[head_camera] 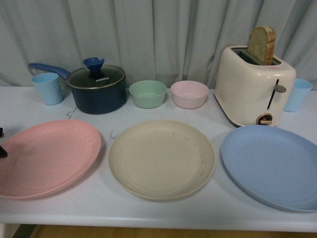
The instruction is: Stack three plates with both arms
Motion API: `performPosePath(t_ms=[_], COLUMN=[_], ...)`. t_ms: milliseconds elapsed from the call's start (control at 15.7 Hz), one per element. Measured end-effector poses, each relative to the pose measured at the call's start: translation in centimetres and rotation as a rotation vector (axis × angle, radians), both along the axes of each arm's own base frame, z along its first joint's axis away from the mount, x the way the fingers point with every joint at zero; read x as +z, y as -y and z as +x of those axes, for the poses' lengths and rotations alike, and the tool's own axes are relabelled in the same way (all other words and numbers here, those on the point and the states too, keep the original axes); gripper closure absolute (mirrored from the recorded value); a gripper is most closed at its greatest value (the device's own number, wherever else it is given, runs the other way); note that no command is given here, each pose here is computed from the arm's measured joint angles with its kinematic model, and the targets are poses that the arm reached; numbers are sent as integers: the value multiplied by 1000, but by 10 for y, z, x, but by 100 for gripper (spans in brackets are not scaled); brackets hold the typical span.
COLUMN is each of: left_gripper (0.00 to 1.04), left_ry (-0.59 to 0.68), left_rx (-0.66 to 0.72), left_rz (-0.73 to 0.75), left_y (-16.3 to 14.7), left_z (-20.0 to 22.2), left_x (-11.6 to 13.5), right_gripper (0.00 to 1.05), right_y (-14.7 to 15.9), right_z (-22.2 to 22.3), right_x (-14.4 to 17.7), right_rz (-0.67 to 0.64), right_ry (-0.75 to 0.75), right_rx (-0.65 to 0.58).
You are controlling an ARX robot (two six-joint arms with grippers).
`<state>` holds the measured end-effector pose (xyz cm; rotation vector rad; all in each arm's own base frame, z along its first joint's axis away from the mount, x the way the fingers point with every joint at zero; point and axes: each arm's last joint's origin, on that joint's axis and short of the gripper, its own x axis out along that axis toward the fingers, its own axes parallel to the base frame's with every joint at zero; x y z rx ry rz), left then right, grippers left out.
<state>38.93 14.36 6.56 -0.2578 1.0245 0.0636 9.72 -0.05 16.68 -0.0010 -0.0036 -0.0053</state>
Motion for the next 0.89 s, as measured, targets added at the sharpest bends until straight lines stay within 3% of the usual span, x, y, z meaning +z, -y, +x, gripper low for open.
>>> performPosePath(t_ms=[382,701,765,829,892], left_gripper=[97,102,102,102,102], left_ry=[11,55,60,118,228], left_rx=[-8,13,25,39,-2], left_rz=[-48,-64,-57,-44,-63], left_y=[3,6,9,23,65], left_z=[1,-2,-3,-7,-6], left_x=[2,26,35,73,121], right_gripper=[6,6,6,6,6], right_y=[0,0,0,0,0], right_z=[0,0,0,0,0], right_x=[0,0,0,0,0], right_rz=[0,0,0,0,0], right_ry=[0,0,0,0,0], right_rx=[0,0,0,0,0])
